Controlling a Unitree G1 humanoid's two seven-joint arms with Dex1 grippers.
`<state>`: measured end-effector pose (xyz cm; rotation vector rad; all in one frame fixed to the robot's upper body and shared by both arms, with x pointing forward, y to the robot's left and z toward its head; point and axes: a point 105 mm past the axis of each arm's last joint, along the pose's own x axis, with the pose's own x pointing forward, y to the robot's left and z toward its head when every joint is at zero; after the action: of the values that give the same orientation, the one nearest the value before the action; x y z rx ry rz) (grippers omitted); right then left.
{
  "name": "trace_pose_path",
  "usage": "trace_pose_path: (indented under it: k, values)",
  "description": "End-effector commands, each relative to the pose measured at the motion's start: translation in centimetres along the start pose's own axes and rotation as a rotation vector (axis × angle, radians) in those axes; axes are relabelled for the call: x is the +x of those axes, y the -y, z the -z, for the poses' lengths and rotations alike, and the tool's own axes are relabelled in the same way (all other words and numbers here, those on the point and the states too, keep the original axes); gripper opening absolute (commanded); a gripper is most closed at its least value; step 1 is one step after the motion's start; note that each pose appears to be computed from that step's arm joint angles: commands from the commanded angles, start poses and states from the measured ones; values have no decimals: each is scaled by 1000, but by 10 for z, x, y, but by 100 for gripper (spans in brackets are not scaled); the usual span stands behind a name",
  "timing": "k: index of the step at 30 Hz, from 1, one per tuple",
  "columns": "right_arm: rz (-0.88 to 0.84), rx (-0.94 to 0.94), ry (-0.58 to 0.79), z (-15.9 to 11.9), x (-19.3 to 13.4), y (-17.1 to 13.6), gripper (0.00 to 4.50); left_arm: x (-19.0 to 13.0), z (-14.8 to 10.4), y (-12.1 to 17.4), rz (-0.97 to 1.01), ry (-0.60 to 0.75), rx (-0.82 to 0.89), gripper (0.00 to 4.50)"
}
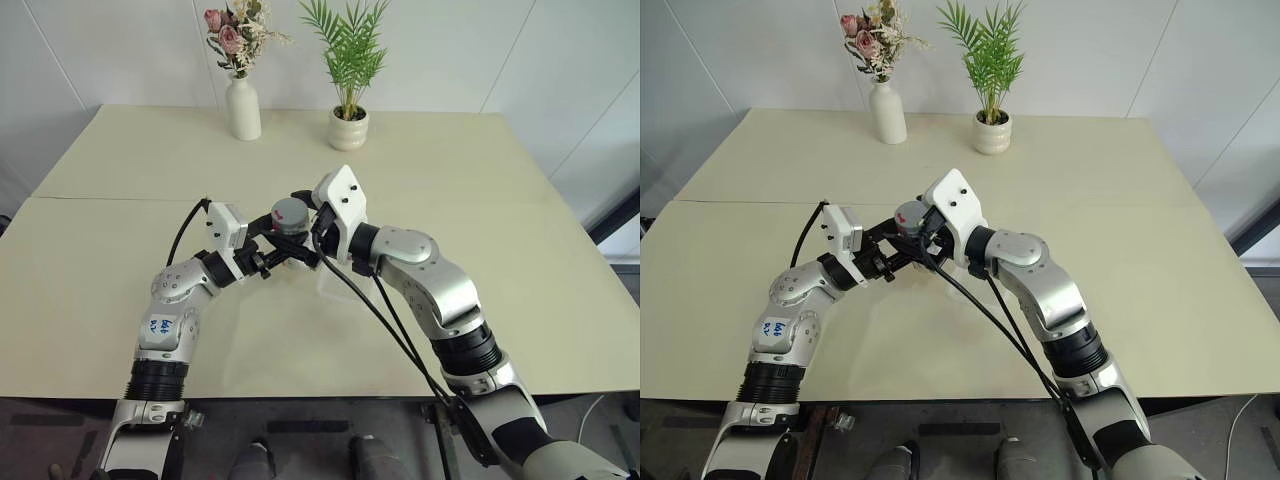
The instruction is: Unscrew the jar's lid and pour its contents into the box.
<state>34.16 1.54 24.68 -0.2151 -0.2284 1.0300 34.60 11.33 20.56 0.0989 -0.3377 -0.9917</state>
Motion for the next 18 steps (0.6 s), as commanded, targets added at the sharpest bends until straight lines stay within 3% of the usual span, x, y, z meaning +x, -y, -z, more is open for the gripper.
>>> trace_pose_path:
  k: [1,18]
  values:
    - [-41,-18,67,-20,-12,-4,450,-7,-9,7,107,5,10,237]
    - [-80,23,49,-23,-32,-10,450,-8,-7,10,308,19,-19,237]
